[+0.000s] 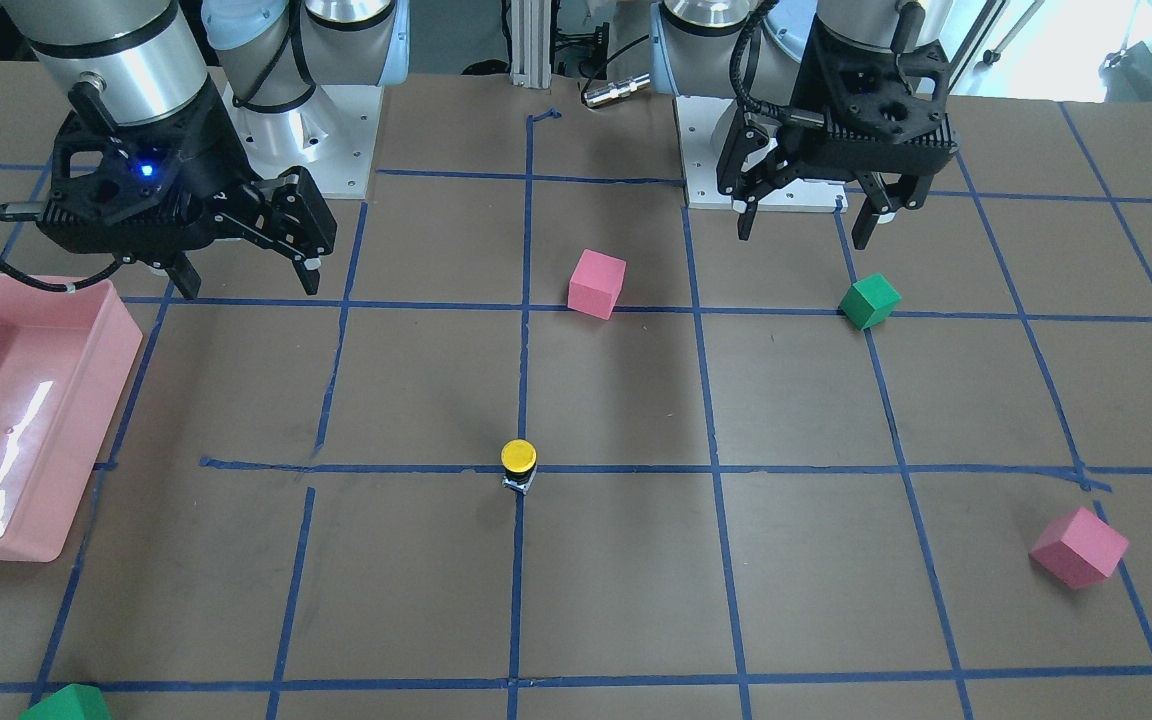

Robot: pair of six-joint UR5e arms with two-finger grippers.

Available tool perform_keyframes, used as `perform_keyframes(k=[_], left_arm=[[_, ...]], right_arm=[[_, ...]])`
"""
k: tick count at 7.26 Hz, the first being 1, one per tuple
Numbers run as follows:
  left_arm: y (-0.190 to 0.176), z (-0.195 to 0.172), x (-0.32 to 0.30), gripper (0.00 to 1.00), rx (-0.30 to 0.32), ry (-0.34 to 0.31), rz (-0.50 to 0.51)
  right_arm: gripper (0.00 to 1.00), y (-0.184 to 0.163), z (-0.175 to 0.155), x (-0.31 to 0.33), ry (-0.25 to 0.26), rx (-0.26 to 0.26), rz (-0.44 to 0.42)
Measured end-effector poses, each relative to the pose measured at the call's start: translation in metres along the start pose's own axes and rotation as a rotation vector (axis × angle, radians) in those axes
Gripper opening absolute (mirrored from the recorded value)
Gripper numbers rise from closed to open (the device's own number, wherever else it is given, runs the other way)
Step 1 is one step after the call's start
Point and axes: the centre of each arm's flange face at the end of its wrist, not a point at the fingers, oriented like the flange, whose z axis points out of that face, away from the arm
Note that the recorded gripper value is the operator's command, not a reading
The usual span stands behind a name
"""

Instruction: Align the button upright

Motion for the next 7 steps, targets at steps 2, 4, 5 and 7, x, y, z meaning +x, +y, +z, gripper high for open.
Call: perform_keyframes(k=[2,4,5,7], left_arm=[[-0.0005,0.0047,-0.0029,1.00,-0.016,0.007,-0.014],[0.0005,0.0069,-0.0026,1.00,-0.024,0.014,-0.017],[0.0017,0.0085,-0.0012,1.00,-0.038,0.034,-0.018],[0.0053,0.0114,0.0023,1.00,-0.068,0.069,-0.019]], right_arm=[[1.00,0.0001,-0.0004,-0.0003,0.000,-0.001,-0.001],[1.00,-0.0001,-0.0010,0.0004,0.001,-0.003,0.000],[1.00,-0.0001,-0.0013,0.0005,0.000,-0.002,0.000],[1.00,-0.0003,-0.0013,0.0005,-0.001,-0.003,-0.002]])
